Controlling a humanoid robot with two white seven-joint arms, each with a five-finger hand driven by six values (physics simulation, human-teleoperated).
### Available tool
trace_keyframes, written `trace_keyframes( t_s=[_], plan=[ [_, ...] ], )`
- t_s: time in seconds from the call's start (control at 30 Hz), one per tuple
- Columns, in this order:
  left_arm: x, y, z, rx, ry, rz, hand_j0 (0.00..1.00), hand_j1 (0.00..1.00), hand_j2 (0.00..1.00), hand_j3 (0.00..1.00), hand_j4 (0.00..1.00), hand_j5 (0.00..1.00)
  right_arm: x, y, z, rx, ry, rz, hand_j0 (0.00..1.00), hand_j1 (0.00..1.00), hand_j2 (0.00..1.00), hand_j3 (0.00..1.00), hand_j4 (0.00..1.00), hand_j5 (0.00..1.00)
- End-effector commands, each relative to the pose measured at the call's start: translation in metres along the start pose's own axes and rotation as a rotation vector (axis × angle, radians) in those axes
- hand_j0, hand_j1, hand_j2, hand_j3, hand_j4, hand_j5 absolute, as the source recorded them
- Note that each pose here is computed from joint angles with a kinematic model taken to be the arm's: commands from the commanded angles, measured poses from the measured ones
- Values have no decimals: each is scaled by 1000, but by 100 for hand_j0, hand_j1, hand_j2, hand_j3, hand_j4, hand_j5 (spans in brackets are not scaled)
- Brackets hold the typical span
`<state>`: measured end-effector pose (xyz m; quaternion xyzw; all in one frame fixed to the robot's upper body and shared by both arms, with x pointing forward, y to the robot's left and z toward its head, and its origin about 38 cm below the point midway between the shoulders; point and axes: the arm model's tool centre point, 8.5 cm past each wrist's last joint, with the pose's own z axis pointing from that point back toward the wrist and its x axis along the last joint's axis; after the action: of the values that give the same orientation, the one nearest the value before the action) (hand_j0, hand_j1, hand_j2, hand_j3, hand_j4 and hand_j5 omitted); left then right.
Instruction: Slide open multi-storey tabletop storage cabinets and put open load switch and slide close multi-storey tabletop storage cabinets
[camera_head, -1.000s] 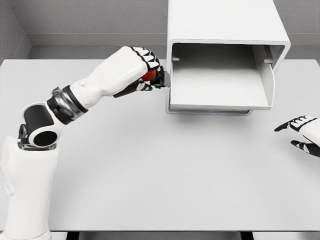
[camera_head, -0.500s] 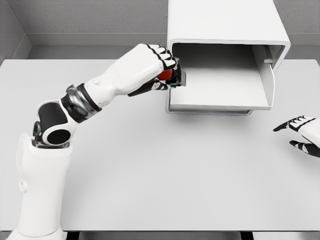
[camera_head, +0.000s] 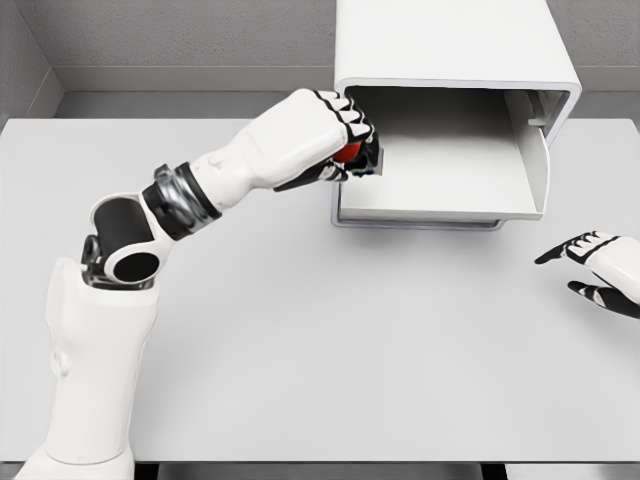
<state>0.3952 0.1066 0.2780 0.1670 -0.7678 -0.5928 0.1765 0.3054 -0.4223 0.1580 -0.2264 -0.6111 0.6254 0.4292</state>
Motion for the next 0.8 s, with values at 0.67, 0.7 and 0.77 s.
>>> trace_keyframes(
  t_s=[0.67,0.7,0.77],
  plan=[
    [14,-11,-26,-58,-75,-6,37,37,37,37,37,37,5,3,-2,-12,-12,-17,67,67,67,67,67,67],
    [15,-11,-27,-61,-79,-5,37,37,37,37,37,37,5,3,-2,-12,-12,-17,67,67,67,67,67,67],
    [15,-14,-31,-74,-87,-1,37,37,37,37,37,37,5,3,-2,-12,-12,-17,67,67,67,67,67,67]
  ],
)
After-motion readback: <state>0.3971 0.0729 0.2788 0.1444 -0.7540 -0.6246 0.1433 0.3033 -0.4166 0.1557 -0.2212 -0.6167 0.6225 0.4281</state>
